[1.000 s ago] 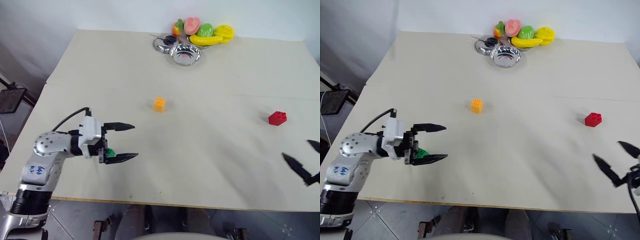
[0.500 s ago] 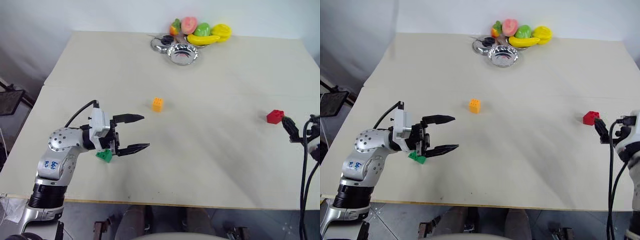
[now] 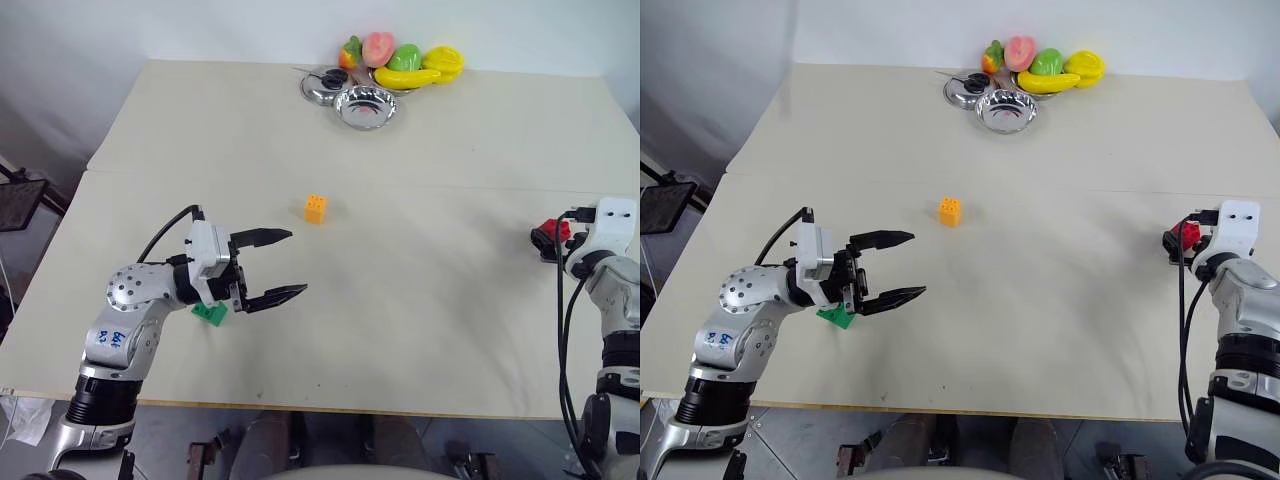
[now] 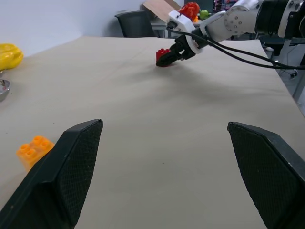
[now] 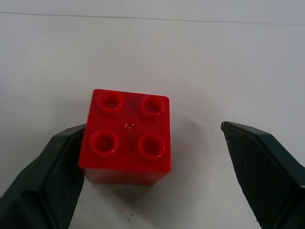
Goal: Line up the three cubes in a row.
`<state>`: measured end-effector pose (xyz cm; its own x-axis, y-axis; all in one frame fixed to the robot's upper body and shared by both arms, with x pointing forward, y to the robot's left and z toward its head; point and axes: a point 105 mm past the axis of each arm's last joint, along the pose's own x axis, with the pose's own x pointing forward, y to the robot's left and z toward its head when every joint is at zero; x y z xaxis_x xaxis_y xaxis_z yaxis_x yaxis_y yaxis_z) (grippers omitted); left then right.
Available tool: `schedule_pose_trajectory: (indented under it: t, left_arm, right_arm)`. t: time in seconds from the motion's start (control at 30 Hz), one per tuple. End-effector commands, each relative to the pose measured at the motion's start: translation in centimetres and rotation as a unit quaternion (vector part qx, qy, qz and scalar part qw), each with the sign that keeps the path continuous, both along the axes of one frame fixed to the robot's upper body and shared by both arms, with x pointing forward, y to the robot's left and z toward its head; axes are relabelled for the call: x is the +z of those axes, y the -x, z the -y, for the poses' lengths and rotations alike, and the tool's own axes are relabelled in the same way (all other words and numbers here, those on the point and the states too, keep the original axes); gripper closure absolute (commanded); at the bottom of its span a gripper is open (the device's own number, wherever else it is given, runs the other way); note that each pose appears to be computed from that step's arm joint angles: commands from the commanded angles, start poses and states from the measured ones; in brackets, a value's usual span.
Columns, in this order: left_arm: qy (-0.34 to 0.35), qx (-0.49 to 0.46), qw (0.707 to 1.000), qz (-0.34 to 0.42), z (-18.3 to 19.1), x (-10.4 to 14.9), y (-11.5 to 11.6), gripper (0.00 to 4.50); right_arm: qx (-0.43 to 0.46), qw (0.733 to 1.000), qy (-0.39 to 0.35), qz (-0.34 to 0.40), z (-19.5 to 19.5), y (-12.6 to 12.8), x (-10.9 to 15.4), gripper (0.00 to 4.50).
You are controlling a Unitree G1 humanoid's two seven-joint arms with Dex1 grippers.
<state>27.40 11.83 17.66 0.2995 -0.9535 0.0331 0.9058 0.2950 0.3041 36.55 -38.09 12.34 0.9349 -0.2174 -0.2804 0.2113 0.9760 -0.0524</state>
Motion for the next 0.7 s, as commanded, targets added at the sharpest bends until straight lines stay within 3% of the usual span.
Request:
schedule_pose_trajectory:
  t: [0.03,0.2,0.3,0.33,0.37,0.47,0.63,0.7]
  left_arm:
    - [-0.003,0.008,1.0,0.027,-0.3,1.0,0.4,0.0]
    - [-0.006,0.017,0.999,0.028,-0.7,0.9,0.3,0.0]
    - [-0.007,0.019,0.999,0.027,-0.8,0.8,0.2,0.0]
    - [-0.008,0.02,0.999,0.026,-0.8,0.8,0.2,0.0]
    - [-0.009,0.02,0.999,0.025,-0.9,0.7,0.2,0.0]
    - [-0.013,0.021,0.999,0.021,-1.1,0.5,0.1,0.0]
    - [-0.016,0.021,1.0,0.014,-1.1,0.0,0.2,0.0]
    - [-0.017,0.022,1.0,0.012,-1.1,-0.1,0.3,0.0]
  right_arm:
    - [0.012,0.999,0.012,0.028,0.3,-0.4,1.6,1.3]
    - [0.075,0.996,-0.005,0.046,-1.1,-0.7,2.5,3.0]
    - [0.224,0.974,0.009,0.042,-4.6,-0.4,3.6,2.98]
    - [0.315,0.947,0.042,0.042,-6.8,0.3,4.1,2.98]
    - [0.418,0.904,0.081,0.045,-9.3,1.5,4.6,2.98]
    - [0.582,0.797,0.156,0.04,-12.7,3.8,4.7,2.98]
    - [0.681,0.712,0.168,-0.003,-14.7,3.7,4.1,2.98]
    - [0.7,0.695,0.164,-0.023,-15.1,3.4,3.6,2.98]
